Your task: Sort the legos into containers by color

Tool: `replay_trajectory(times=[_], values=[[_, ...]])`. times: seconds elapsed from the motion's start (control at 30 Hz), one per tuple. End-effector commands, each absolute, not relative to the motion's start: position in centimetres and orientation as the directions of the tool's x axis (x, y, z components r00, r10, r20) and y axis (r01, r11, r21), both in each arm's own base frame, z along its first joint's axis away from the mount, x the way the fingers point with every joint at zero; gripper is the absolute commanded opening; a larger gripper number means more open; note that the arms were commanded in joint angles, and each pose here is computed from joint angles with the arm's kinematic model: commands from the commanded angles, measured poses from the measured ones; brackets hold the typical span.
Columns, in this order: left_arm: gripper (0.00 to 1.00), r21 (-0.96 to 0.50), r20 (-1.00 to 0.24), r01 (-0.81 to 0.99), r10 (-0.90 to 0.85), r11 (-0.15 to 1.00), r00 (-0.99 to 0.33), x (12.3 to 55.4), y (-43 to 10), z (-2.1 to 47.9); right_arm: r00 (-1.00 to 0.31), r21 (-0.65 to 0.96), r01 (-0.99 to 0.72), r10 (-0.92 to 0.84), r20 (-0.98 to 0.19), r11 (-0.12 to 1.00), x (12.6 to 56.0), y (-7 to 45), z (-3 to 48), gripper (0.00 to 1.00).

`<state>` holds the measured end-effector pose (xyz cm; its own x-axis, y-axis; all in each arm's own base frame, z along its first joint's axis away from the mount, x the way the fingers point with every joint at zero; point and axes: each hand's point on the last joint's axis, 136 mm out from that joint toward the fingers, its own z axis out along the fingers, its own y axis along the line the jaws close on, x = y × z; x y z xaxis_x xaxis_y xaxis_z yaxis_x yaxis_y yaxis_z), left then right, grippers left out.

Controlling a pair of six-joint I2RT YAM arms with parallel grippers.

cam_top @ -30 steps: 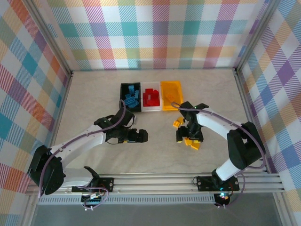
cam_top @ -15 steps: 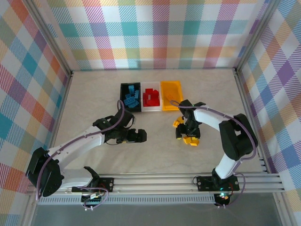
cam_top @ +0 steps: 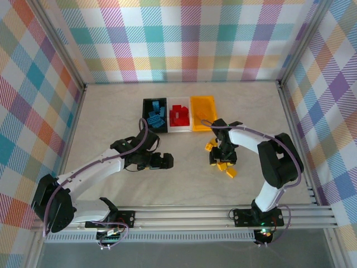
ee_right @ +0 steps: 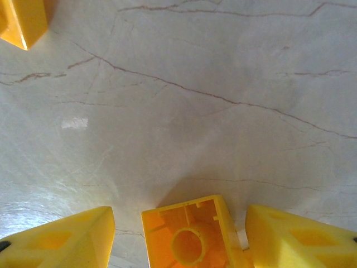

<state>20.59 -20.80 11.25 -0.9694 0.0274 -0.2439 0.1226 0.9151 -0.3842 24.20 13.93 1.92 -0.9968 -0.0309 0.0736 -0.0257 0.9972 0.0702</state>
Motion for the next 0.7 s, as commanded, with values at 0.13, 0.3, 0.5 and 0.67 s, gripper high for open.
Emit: replay_trajectory(times=[0.13, 0.3, 0.5, 0.67], values=[[0.98, -0.374, -0.254, 0.131, 0.035, 0.918, -0.967, 20.2, -20.6, 11.4, -0.997, 0.036, -0.047, -0.05, 0.063, 0.998, 23.8, 13.1, 2.4, 0.58], [0.99, -0.373, -0.25, 0.118, 0.022, 0.92, -0.968, 20.2, -20.4, 11.1, -0.997, 0.013, -0.058, -0.058, 0.048, 0.998, 23.9, 12.6, 2.6, 0.51], [0.99, -0.371, -0.254, 0.111, 0.014, 0.922, -0.967, 20.3, -20.3, 11.2, -0.998, 0.006, -0.062, -0.062, 0.025, 0.998, 24.0, 12.4, 3.1, 0.46], [0.99, -0.374, -0.248, 0.106, 0.011, 0.921, -0.969, 20.1, -20.3, 11.0, -0.998, 0.02, -0.063, -0.063, 0.012, 0.998, 24.4, 12.7, 3.5, 0.44]])
